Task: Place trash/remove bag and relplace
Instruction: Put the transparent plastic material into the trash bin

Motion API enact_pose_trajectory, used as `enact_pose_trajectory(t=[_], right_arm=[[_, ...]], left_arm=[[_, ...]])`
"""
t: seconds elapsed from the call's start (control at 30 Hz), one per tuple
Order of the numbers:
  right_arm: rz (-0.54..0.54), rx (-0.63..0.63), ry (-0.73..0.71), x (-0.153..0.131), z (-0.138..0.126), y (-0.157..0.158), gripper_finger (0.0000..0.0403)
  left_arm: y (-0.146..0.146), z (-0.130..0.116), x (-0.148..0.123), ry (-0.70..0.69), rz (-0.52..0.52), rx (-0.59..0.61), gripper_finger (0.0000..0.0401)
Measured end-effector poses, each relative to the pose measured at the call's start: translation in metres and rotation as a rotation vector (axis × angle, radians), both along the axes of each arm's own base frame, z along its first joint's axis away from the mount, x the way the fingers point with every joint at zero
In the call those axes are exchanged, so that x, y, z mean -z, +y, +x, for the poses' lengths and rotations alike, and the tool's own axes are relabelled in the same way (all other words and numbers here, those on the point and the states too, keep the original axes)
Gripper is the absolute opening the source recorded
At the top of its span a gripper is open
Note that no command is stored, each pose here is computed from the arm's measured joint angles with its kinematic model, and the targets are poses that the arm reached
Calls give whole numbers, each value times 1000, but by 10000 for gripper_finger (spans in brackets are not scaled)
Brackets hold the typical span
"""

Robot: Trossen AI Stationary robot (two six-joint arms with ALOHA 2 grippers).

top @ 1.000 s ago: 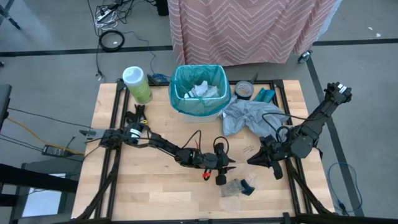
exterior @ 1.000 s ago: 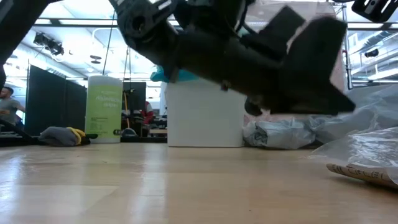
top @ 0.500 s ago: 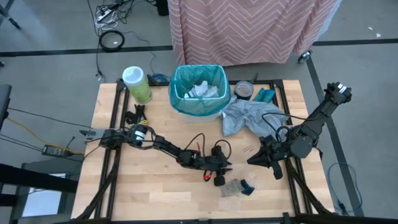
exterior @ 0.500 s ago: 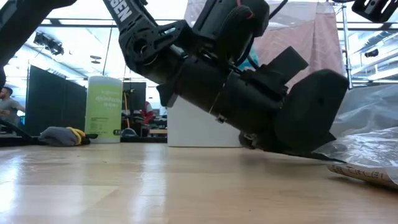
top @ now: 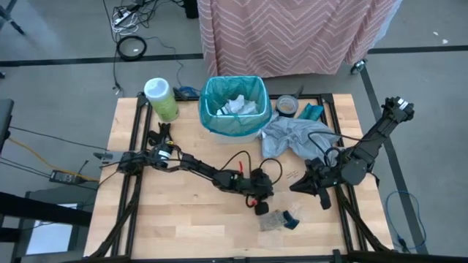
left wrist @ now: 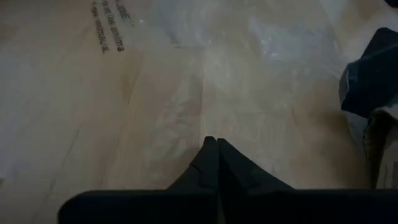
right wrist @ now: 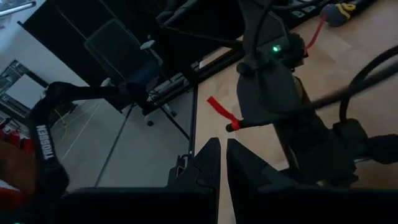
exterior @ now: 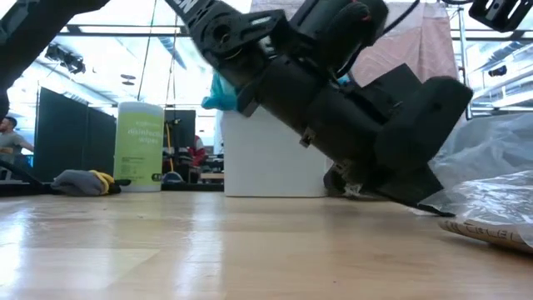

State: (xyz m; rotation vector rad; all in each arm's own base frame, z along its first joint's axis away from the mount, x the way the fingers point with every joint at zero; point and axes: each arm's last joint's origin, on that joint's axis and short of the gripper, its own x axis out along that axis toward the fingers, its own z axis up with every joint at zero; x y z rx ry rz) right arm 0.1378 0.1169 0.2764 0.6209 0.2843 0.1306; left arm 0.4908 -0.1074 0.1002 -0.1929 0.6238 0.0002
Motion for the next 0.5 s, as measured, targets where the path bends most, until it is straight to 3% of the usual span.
enact_pose_trajectory(t=[0.3,0.5], right_arm=[[-6,15,-1,0,2,-2,20],[-11,10,0,0,2,-2,20]], left_arm=[[-2,13,-58,131,97,26,1],[4,4,-75,201,133,33,1]])
